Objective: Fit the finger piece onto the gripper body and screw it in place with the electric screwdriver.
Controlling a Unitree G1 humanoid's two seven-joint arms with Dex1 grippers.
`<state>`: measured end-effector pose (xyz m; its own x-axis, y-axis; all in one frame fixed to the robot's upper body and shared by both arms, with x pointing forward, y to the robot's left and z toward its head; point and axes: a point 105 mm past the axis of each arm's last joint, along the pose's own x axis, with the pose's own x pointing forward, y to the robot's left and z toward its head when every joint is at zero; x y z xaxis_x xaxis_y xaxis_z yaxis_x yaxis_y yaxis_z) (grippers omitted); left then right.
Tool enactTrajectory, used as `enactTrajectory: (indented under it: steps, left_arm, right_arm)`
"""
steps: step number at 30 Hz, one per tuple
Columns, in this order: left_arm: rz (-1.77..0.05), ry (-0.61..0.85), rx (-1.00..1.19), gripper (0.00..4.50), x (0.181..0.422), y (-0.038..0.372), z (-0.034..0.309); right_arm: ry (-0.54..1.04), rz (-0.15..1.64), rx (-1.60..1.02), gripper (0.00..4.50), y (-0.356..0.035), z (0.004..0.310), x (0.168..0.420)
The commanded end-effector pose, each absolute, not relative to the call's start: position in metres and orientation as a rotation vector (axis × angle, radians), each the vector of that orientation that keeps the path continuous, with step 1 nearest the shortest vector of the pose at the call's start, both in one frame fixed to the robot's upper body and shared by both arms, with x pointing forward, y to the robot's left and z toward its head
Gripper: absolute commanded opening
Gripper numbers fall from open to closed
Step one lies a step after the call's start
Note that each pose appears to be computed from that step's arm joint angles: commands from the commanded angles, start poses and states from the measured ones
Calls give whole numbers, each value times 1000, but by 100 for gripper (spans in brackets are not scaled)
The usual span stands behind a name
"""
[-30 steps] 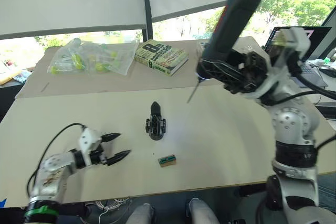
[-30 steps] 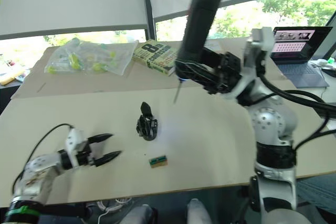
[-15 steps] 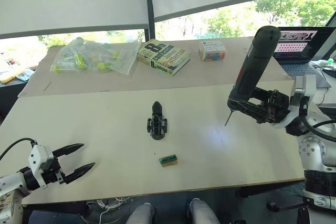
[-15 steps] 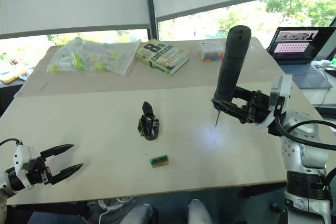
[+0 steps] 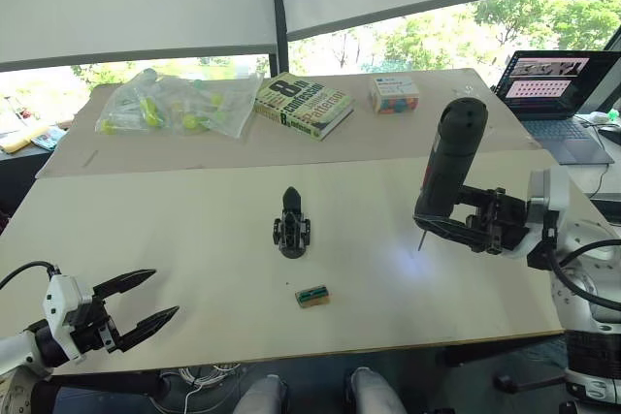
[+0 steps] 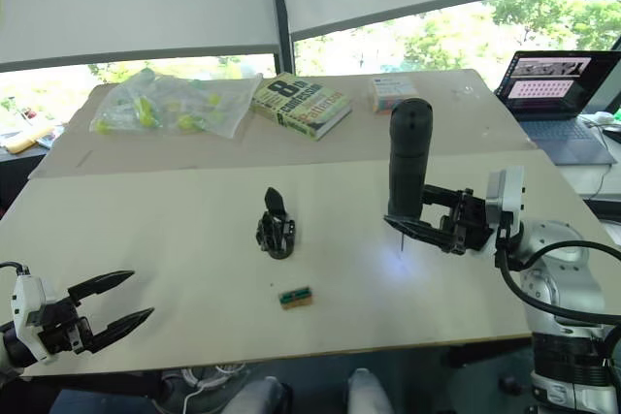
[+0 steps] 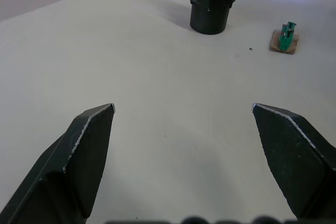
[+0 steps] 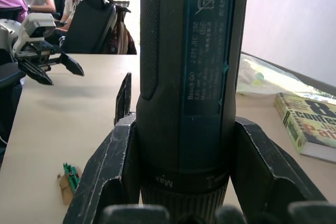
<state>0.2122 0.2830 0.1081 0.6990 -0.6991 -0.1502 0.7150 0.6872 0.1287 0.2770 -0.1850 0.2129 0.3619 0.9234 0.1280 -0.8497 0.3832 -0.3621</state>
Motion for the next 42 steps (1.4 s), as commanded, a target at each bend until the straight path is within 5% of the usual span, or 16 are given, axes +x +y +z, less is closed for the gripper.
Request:
enactTrajectory:
  steps: [1, 12, 24, 42]
  left_arm:
    - [-810, 47, 216, 443, 231, 272, 128]
    - [-970, 124, 261, 443, 245, 252, 137]
    - [-1059, 30, 315, 443, 260, 237, 139]
    - [-1238, 44, 247, 443, 236, 159, 95]
  right_arm:
    - [-407, 1073, -291, 195, -199, 221, 278]
    - [-487, 1062, -228, 195, -190, 221, 305]
    - [-673, 1367, -100, 195, -110, 262, 272]
    - [-584, 1630, -63, 195, -66, 266, 224]
